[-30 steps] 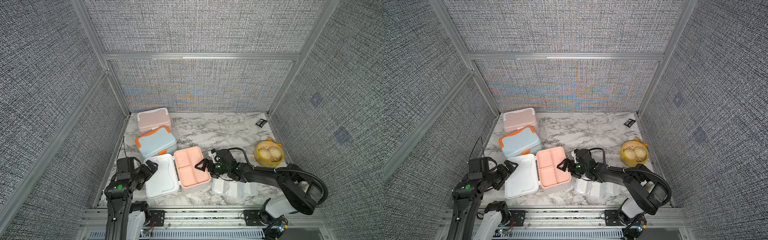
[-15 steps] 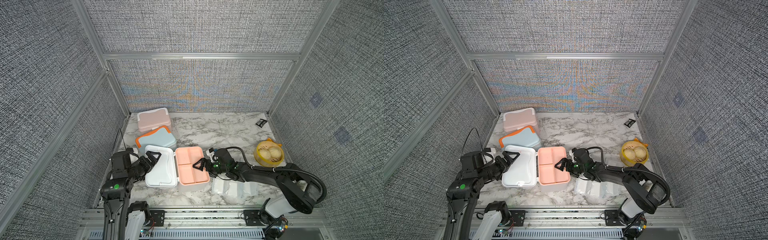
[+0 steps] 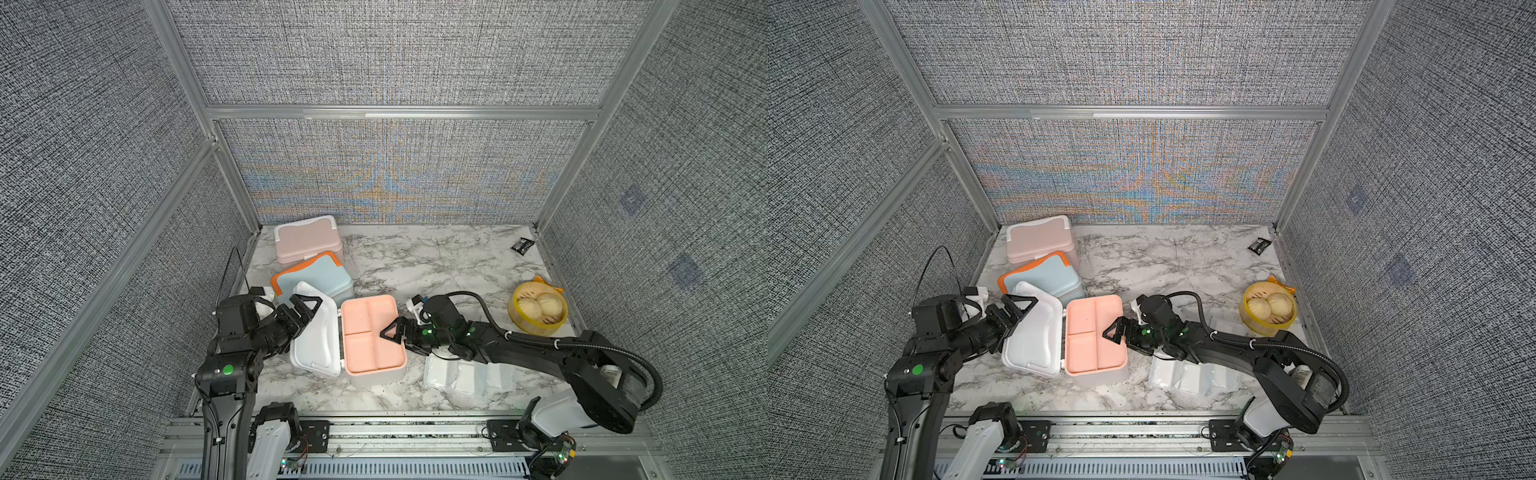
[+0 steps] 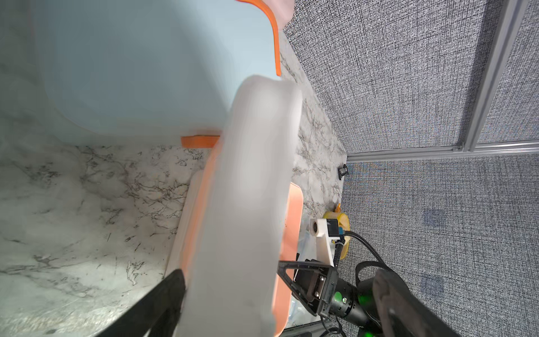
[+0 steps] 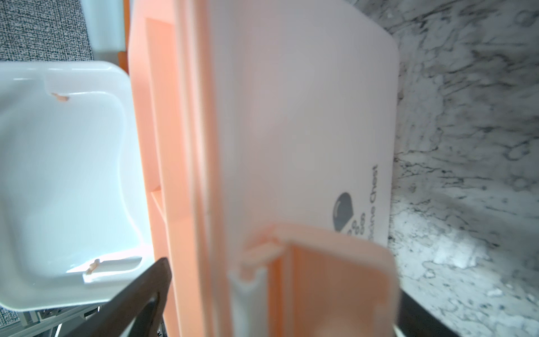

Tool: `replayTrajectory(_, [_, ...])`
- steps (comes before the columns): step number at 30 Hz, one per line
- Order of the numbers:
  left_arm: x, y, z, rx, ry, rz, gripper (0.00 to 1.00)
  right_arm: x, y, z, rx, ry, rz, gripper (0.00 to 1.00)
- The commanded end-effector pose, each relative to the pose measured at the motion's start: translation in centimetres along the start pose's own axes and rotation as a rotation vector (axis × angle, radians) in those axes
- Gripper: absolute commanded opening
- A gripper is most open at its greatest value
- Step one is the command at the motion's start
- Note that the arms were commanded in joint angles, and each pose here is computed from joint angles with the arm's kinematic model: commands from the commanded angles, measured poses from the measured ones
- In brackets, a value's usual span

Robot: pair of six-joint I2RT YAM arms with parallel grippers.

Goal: Open first aid kits and take out gauze
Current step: Close the lid of the first aid kit.

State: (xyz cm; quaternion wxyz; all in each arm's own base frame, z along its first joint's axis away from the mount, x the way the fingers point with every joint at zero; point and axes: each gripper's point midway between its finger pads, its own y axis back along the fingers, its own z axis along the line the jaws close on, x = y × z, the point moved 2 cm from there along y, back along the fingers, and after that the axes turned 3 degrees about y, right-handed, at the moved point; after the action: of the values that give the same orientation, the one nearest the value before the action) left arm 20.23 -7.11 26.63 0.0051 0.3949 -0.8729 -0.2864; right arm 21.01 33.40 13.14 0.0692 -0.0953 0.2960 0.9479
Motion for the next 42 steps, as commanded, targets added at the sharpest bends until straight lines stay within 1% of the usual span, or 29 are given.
replayTrajectory(1, [-0.5,-0.3,-2.4,0.141,-0.018,0.010,0.99,0.0,0.6,1.4,-0.016,0.037,-0.008,0.99])
replayTrajectory(4, [-0.8,-0.5,-3.5,0.211,-0.011,0.017,0.99,-0.1,1.2,2.1,-0.024,0.051,-0.022,0.99])
replayTrajectory(8, [-1.1,-0.6,-4.0,0.222,-0.009,0.017,0.99,-0.1,1.8,3.0,-0.050,0.054,-0.036,0.99])
replayTrajectory(16, [-1.3,-0.7,-5.5,0.254,-0.021,0.014,0.99,-0.2,1.8,3.0,-0.064,0.038,-0.050,0.99])
replayTrajectory(24, [0.0,-2.6,-6.6,0.253,-0.044,0.065,1.00,-0.2,1.8,2.9,-0.072,0.030,-0.055,0.99])
replayTrajectory(29, [0.9,-3.6,-7.3,0.248,-0.068,0.089,1.00,-0.3,2.4,2.9,-0.070,0.029,-0.081,0.99])
replayTrajectory(35, [2.0,-5.1,-7.8,0.236,-0.093,0.124,0.99,-0.8,4.5,2.1,-0.012,0.031,-0.164,0.99])
replayTrajectory(42, [3.7,-7.5,-8.0,0.196,-0.137,0.164,0.99,-1.6,8.8,-0.4,0.137,0.033,-0.302,0.99])
